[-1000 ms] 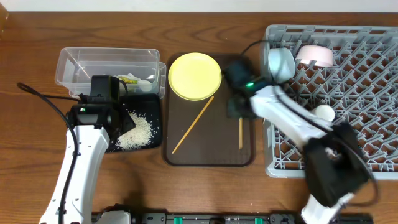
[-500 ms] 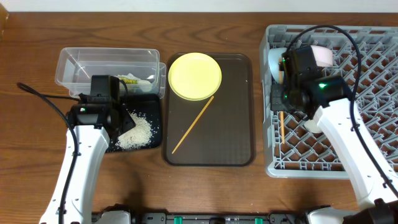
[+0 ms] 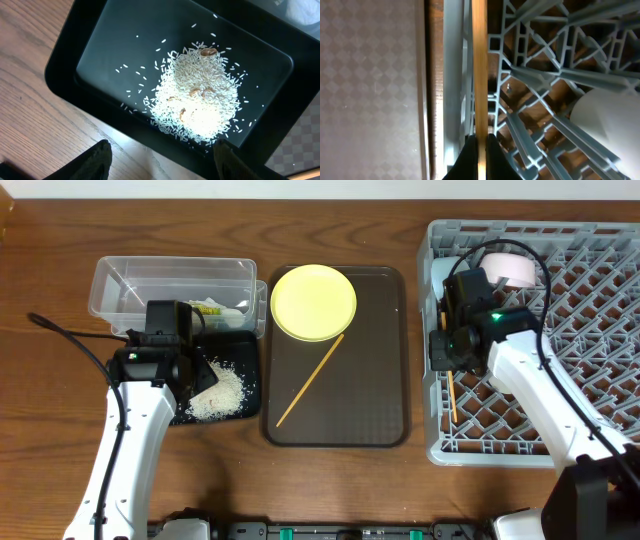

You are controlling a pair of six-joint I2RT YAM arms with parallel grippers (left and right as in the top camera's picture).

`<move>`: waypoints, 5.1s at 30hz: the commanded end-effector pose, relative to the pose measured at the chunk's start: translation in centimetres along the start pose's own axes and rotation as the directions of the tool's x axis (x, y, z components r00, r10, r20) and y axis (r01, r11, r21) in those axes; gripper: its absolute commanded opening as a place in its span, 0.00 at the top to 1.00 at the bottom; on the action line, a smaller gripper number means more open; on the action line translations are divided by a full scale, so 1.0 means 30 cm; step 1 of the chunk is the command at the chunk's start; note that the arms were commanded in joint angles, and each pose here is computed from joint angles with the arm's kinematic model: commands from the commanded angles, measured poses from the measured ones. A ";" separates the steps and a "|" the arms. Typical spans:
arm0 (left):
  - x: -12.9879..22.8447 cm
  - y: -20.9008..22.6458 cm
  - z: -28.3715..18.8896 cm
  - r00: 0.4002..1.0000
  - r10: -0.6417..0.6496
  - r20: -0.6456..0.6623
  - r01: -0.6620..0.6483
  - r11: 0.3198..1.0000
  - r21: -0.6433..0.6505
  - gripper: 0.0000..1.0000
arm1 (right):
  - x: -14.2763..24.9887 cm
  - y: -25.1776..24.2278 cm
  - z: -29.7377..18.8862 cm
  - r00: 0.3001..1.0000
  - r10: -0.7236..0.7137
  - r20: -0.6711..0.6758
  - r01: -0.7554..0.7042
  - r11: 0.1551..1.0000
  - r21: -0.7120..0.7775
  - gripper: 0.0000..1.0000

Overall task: Sort waste into correct bins and load items into the dishwasher rack
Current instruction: 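Carry the chopstick to the rack's left edge and drop it in, then grasp the second wooden chopstick on the brown tray with the right gripper, then place the second chopstick upright beside the first in the rack, then grasp the edge of the yellow plate with the right gripper and lift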

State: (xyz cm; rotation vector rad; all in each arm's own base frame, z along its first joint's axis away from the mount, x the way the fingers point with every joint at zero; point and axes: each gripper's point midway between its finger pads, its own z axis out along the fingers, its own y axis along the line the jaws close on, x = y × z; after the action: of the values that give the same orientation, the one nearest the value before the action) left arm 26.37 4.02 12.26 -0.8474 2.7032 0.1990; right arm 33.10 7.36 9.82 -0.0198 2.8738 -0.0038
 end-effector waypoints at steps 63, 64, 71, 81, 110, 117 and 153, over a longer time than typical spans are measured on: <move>-0.009 0.004 -0.012 1.000 -0.015 0.009 0.015 1.000 0.002 0.32 | 0.177 0.624 0.334 0.999 -0.042 0.021 0.042 0.999 0.008 0.80; -0.009 0.004 -0.012 1.000 -0.015 0.009 0.015 1.000 0.002 0.32 | 0.176 0.602 0.338 1.000 -0.019 0.006 0.019 1.000 0.018 0.82; -0.009 0.004 -0.012 1.000 -0.015 0.009 0.015 1.000 0.002 0.32 | 0.140 0.495 0.339 0.998 0.050 -0.047 -0.048 0.998 0.038 0.99; -0.008 0.004 -0.012 1.000 -0.015 0.008 0.015 1.000 0.002 0.32 | -0.023 0.392 0.114 0.997 -0.027 0.077 0.032 0.997 -0.064 0.99; -0.009 0.004 -0.012 1.000 -0.015 0.009 0.015 1.000 0.002 0.32 | -0.051 -0.012 -0.003 1.000 0.000 0.015 0.000 1.000 -0.015 0.66; -0.009 0.004 -0.012 1.000 -0.015 0.009 0.015 1.000 0.002 0.32 | -0.088 -0.006 -0.029 0.998 0.003 0.060 -0.001 1.000 -0.025 0.64; -0.009 0.004 -0.012 1.000 -0.016 0.009 0.016 1.000 0.003 0.32 | -0.282 0.604 0.371 0.955 0.054 0.291 0.030 0.961 -0.277 0.50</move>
State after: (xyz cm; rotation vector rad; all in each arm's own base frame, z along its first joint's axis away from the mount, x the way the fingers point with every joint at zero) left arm 26.36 4.02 12.26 -0.8474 2.7035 0.1992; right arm 43.81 25.95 1.85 -0.1422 2.5404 0.4100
